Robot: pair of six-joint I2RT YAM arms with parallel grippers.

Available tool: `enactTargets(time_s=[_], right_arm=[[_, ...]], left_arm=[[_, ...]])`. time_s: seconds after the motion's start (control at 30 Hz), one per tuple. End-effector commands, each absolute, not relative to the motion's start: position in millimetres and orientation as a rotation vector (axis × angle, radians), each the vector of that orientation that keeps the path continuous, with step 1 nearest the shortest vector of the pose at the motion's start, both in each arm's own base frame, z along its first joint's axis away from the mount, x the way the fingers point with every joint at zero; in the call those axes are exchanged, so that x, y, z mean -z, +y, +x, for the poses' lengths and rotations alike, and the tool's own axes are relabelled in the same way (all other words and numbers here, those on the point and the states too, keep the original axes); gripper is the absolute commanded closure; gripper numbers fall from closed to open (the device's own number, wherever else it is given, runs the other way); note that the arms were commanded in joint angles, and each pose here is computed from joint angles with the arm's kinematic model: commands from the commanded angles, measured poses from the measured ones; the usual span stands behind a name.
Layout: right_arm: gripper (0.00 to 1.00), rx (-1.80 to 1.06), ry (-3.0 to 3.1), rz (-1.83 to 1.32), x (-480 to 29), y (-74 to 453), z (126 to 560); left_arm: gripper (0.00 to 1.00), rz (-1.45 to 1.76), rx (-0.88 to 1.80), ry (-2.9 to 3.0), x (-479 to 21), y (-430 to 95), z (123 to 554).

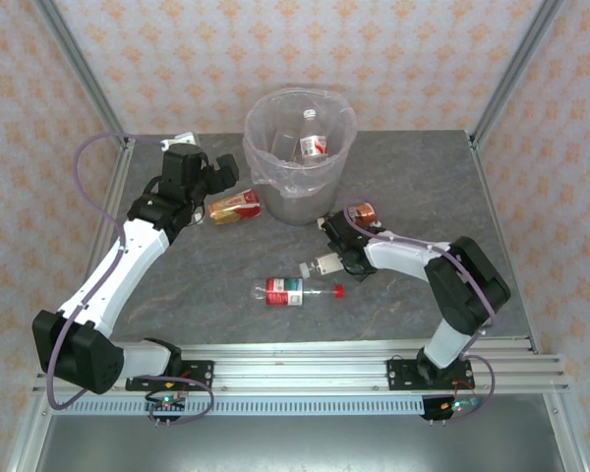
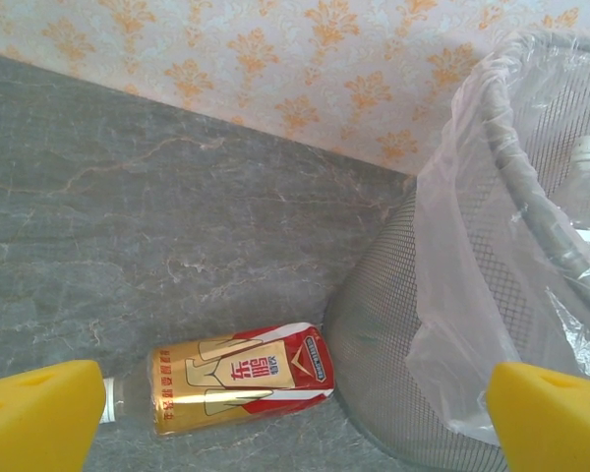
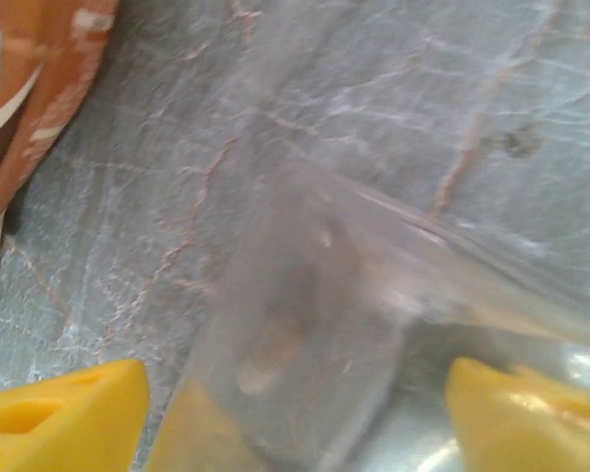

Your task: Put the plastic bottles in the bin

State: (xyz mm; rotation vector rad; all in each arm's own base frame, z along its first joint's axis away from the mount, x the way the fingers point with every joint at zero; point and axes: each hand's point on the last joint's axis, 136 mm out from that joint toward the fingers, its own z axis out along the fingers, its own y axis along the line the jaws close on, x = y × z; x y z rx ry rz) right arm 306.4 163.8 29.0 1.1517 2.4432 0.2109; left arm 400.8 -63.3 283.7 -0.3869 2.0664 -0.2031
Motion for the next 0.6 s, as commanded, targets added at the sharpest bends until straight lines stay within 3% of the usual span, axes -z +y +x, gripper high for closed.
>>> enactTargets(time_s=[0.0,0.27,0.57], right_arm=[[0.23,-0.209,2.335,1.253,-30.3,140.2,304.4],[0.36,-0.263,2.24,1.339,-30.7,113.3,299.8],[0.44,-0.327,2.069,1.408,-40.6,84.1,295.8]], left_arm=[[0.0,-0.414,0.209,2.08,-278.1,-60.7,403.2],[0.0,-0.416,0.213,2.084,-278.1,-61.6,403.2],[0.0,-0.419,0.218,2.086,-277.4,-62.3,404.2]])
